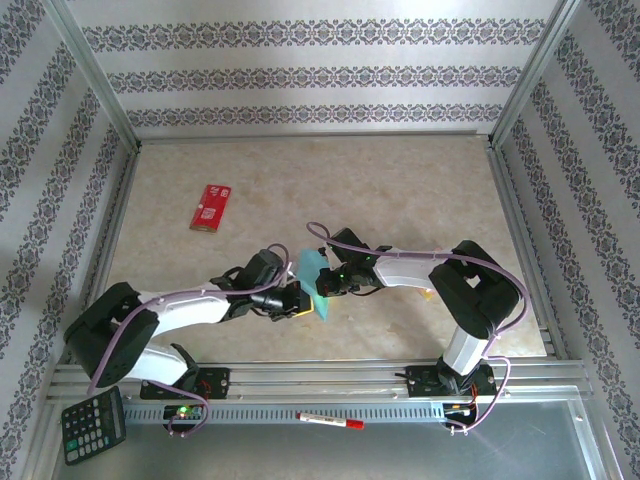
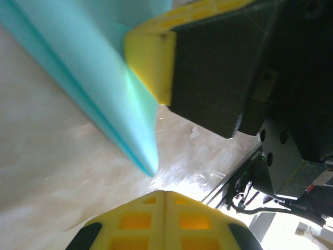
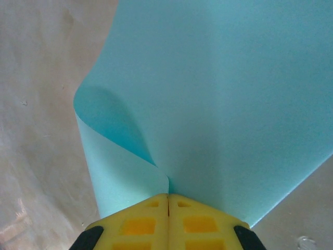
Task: Fold a paper plane with a square sheet of paper (pick it up from the middle)
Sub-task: Third fold the triangle at the center of the table.
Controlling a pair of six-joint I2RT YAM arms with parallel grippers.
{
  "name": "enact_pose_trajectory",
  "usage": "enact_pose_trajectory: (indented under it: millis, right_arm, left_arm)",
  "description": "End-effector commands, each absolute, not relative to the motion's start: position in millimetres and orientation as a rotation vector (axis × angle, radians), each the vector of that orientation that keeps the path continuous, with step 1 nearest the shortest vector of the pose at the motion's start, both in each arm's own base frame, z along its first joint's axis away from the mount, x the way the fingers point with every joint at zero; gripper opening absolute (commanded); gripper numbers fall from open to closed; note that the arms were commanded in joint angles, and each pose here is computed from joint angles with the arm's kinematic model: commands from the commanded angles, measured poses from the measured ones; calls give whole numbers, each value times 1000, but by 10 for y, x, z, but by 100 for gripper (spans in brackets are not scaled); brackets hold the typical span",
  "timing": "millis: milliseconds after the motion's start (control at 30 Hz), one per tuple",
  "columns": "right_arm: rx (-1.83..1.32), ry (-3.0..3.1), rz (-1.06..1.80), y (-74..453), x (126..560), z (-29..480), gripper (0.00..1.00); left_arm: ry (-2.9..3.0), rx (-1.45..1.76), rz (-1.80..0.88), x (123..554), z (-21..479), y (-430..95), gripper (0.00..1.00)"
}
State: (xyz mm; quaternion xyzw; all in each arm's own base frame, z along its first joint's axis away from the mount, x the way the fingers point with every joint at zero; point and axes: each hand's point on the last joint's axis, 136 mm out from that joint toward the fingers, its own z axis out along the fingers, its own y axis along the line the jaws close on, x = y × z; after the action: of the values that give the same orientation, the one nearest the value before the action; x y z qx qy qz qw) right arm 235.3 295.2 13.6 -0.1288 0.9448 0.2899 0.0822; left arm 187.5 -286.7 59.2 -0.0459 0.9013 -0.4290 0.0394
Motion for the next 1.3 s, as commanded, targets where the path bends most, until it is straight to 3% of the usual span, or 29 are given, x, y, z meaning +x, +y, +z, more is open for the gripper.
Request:
enact_pose_trajectory:
  millis: [0,800,1267]
  right_arm:
    - [-305,2962,685,2649,2235,-258,0]
    - [-297,2970,680,2608,2177,-290,0]
    - [-291,2988,669,2589,2119,-332,0]
  left_arm:
    - [2669,-160,-1380,1986,644,-3052,0]
    - [2745,-191,-1333,1950,182,-3143,0]
    - [2750,-168,-1314,1872,282,-3112,0]
